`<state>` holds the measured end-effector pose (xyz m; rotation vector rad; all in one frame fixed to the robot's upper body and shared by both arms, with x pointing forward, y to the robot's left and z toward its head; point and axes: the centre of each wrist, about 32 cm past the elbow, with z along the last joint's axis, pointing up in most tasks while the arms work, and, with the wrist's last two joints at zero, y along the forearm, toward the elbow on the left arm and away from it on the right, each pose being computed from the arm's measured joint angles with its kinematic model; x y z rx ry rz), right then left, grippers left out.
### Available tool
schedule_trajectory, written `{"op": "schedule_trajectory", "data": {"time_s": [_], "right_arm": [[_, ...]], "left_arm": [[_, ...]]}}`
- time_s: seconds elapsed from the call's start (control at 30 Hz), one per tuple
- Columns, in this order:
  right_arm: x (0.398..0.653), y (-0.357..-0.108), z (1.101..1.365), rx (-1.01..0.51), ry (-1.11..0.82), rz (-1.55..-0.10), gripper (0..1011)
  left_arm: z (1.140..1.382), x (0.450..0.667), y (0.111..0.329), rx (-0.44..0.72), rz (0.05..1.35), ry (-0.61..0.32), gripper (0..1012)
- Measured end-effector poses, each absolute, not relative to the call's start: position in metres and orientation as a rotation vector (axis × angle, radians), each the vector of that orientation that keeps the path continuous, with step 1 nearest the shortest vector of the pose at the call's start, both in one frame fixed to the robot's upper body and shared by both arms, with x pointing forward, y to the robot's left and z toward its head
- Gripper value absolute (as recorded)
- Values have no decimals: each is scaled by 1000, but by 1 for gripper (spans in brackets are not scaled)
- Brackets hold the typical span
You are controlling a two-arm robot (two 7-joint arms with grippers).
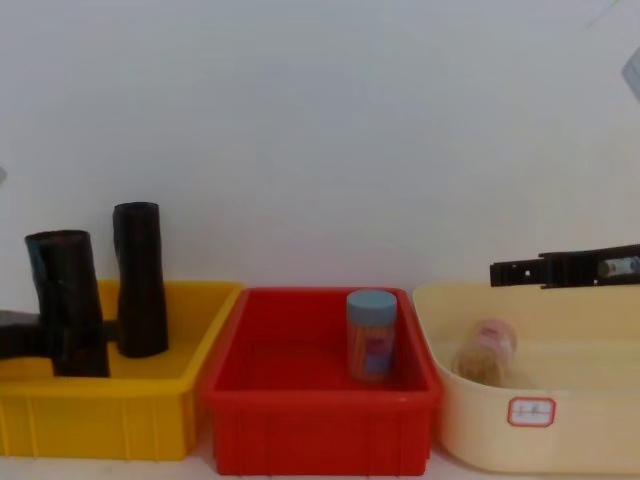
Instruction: Pick up the garbage bag with the one hand and transfer it to the other hand.
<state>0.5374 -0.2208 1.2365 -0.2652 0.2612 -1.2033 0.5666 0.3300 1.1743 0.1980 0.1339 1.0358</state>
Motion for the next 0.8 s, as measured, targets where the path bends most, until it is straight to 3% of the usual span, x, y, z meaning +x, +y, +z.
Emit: {"op": "schedule_trajectory", "data": {"time_s": [0.27,0.8], "right_arm": [[538,-221,1233,-264,272,-1201,1001],[536,-222,1232,-257,271,-1198,1001]], "left_arm": [[1194,572,326,160,1016,92,433],[1267,602,300,50,853,-56,433]]}}
